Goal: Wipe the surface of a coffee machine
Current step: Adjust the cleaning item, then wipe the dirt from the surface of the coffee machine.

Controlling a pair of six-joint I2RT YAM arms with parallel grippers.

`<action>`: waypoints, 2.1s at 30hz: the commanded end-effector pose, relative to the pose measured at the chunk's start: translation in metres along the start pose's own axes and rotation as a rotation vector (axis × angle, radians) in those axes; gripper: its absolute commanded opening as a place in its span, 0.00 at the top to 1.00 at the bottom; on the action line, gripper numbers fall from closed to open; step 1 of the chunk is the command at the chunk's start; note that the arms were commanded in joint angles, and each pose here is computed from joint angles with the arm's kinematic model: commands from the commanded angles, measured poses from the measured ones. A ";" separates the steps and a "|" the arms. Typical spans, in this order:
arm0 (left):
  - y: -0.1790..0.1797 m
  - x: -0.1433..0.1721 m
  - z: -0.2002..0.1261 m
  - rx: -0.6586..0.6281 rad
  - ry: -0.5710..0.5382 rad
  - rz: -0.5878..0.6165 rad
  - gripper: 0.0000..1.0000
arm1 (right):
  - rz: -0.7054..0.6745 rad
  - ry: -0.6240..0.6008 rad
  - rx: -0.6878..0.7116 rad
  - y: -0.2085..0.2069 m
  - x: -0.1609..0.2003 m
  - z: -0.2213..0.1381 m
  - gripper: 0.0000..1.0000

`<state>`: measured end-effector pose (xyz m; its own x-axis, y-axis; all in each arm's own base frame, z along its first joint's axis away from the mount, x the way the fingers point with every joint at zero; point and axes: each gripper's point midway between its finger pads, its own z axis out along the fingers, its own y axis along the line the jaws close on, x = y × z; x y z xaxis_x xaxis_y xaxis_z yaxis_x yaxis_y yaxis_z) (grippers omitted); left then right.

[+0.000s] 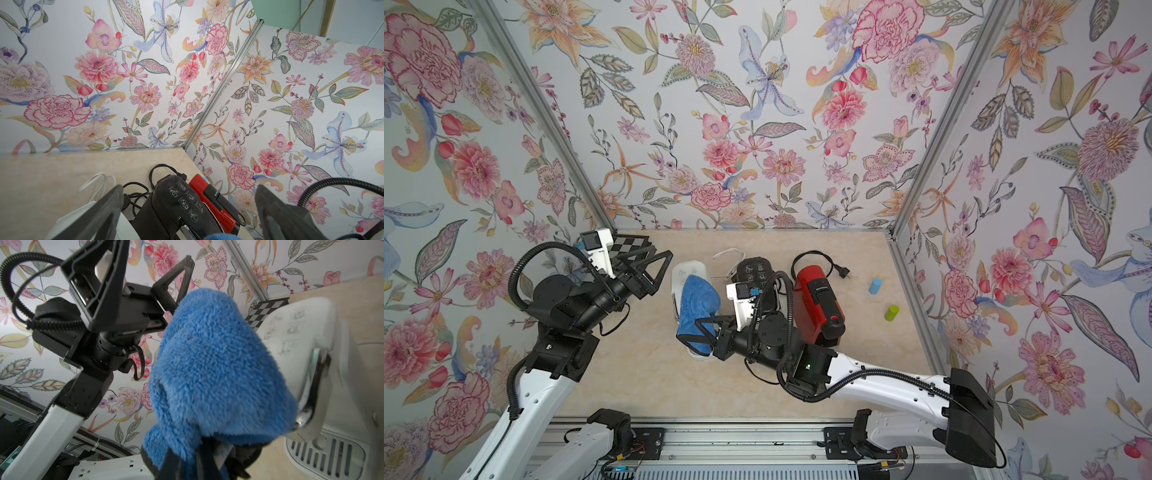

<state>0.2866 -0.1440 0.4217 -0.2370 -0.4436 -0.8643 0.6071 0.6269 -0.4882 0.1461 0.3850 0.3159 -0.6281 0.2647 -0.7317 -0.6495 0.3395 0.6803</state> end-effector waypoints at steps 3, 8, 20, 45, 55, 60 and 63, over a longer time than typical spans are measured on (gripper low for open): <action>0.036 0.016 0.013 -0.133 0.076 0.037 0.02 | -0.069 -0.121 0.307 -0.054 0.044 -0.024 1.00; 0.053 0.036 0.018 -0.158 0.112 0.044 0.03 | -0.015 -0.159 0.313 -0.070 0.080 -0.021 1.00; 0.094 0.086 0.023 -0.280 0.206 0.083 0.06 | 0.128 -0.138 0.229 -0.111 0.106 0.043 1.00; 0.137 0.162 0.012 -0.390 0.386 -0.018 0.12 | 0.138 -0.138 0.099 -0.143 0.124 0.112 1.00; 0.140 0.170 0.007 -0.403 0.400 -0.026 0.12 | 0.139 -0.221 0.004 -0.124 0.108 0.119 1.00; 0.142 0.172 0.005 -0.412 0.399 -0.036 0.12 | 0.165 -0.249 -0.022 -0.126 0.107 0.119 1.00; 0.143 0.173 0.006 -0.413 0.401 -0.037 0.12 | 0.180 -0.275 -0.011 -0.132 0.103 0.112 1.00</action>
<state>0.3446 -0.1384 0.2362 -0.4961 -0.2732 -0.8242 0.3196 0.8251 -0.4659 0.2097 0.4761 0.1176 -0.6285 0.4587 -0.6281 -0.5277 0.3417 0.7776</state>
